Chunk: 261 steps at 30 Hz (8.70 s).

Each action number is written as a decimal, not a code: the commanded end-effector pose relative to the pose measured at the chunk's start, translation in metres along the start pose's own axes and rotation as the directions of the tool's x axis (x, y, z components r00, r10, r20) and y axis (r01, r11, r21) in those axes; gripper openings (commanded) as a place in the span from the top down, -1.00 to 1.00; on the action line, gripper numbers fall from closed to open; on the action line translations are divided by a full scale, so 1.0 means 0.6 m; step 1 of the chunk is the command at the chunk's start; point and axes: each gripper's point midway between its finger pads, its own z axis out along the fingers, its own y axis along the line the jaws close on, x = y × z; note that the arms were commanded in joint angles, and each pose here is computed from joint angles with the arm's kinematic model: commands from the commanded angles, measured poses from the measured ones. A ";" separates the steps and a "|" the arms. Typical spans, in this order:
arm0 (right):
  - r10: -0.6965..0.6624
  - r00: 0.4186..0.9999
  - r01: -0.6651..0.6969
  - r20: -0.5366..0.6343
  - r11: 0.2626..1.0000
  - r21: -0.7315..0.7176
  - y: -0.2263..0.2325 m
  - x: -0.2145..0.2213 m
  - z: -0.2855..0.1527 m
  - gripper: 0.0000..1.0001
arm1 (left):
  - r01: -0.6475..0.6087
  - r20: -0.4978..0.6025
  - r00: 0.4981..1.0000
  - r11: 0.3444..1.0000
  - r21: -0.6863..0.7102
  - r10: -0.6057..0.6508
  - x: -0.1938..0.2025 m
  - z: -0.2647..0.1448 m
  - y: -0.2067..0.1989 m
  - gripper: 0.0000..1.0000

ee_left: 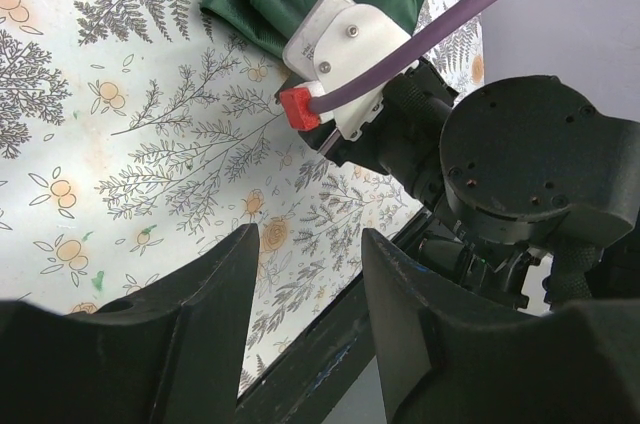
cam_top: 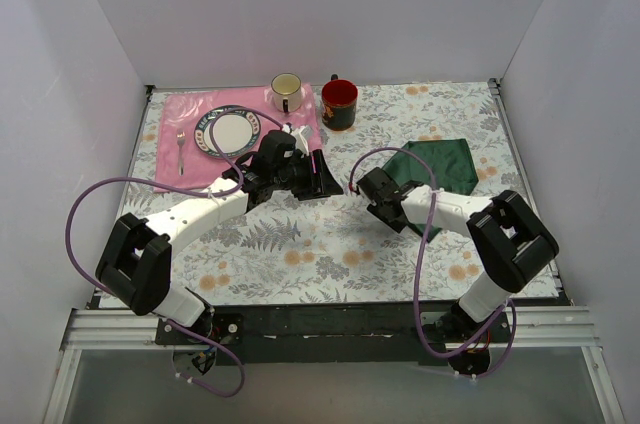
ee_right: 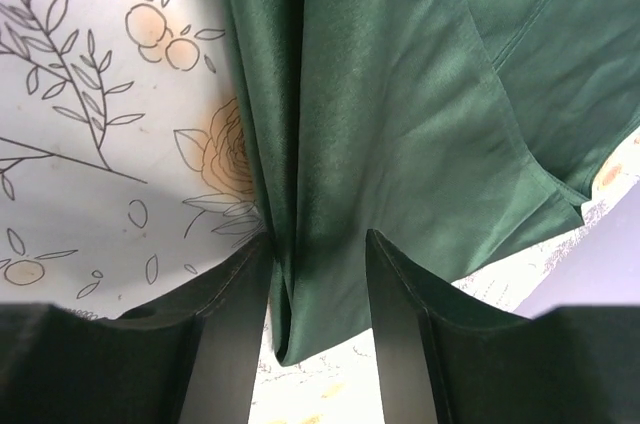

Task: Fold the napkin, place the utensils inside, and roll it up
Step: Roll the napkin with the utensil

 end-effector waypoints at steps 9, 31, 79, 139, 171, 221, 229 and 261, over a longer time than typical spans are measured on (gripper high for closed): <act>0.043 0.999 -0.035 0.019 0.945 -0.325 0.068 0.014 0.028 -0.03 | -0.019 0.036 0.999 0.999 0.050 0.017 -0.018 -0.019 -0.028 0.11; 0.098 0.991 -0.129 -0.088 0.840 -0.527 0.108 0.049 0.069 0.21 | -0.021 0.009 1.000 0.998 0.062 0.021 -0.026 -0.005 -0.037 0.11; 0.350 0.936 -0.287 -0.034 0.705 -0.649 0.067 -0.015 0.033 0.97 | 0.673 -0.007 0.720 0.702 -0.233 -0.694 0.038 0.262 0.087 -0.57; 0.386 0.922 -0.297 0.004 0.716 -0.631 0.048 -0.019 0.005 0.82 | 0.654 0.068 0.742 0.700 -0.286 -0.666 0.099 0.364 0.149 0.91; 0.351 0.936 -0.322 0.017 0.877 -0.355 0.052 -0.009 0.032 0.36 | 0.659 -0.002 0.715 0.674 -0.334 -0.699 0.097 0.328 0.103 1.00; 0.566 0.822 -0.354 0.065 0.596 -0.720 0.065 -0.086 -0.010 0.97 | 0.487 -0.032 0.823 0.734 -0.472 -0.567 0.078 0.313 0.188 0.05; 0.454 0.880 -0.280 0.137 0.730 -0.623 0.061 -0.080 -0.015 0.80 | 0.473 -0.035 0.825 0.724 -0.502 -0.564 0.089 0.307 0.200 0.95; 0.244 0.943 -0.260 0.228 0.965 0.043 0.030 -0.117 -0.024 0.02 | 0.530 -0.116 0.742 0.685 -0.500 -0.660 0.106 0.275 0.154 1.00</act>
